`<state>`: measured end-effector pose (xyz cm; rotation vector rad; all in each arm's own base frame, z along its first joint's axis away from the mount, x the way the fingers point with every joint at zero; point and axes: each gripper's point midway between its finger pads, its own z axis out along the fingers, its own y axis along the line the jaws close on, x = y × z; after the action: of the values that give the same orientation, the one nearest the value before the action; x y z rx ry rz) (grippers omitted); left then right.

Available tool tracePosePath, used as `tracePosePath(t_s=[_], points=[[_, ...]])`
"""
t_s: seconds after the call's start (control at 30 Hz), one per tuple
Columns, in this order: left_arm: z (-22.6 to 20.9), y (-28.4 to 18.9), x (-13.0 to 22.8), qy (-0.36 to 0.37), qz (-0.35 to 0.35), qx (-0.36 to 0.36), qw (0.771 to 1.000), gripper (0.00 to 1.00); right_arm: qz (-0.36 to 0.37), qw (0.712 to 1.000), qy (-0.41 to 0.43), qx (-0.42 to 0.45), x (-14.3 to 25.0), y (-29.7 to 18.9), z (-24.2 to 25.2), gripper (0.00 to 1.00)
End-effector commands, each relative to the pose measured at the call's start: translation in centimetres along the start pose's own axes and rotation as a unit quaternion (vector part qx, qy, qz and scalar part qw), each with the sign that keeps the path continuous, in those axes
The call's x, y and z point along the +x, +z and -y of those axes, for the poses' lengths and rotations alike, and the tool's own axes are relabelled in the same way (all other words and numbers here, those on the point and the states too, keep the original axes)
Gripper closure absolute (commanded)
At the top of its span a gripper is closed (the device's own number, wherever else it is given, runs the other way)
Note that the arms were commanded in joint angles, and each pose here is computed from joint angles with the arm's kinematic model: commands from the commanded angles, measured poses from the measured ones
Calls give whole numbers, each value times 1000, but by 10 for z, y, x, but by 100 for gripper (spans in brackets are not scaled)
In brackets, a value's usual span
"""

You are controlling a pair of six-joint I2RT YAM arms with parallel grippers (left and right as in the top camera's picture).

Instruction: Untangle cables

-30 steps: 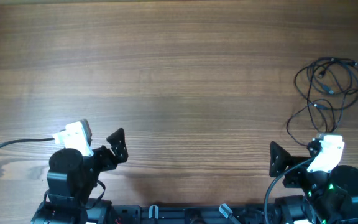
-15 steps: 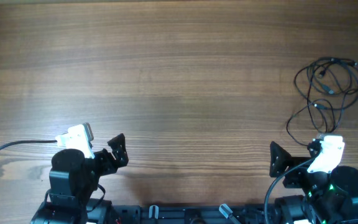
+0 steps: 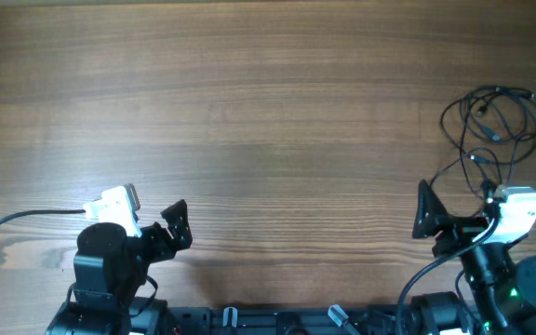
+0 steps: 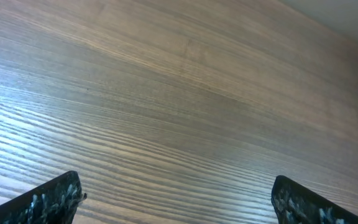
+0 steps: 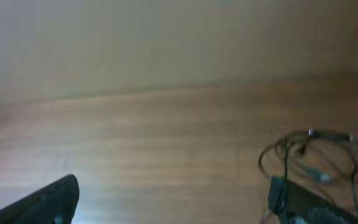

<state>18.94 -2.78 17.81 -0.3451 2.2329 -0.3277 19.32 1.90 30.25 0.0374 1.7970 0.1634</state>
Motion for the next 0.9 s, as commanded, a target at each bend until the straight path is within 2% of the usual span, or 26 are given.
tracePosePath(t_s=[0.0,0.3,0.53,0.87], points=[[-4,2,1,-3,2,-8,1000,0,33,999,-18,4,4,4,3,0],[-4,2,1,-3,2,-8,1000,0,149,988,-16,-34,9,15,-5,0],[-4,2,1,-3,2,-8,1000,0,149,988,-18,-36,25,23,-4,0],[-4,2,1,-3,2,-8,1000,0,162,979,-122,-21,25,26,-4,0]])
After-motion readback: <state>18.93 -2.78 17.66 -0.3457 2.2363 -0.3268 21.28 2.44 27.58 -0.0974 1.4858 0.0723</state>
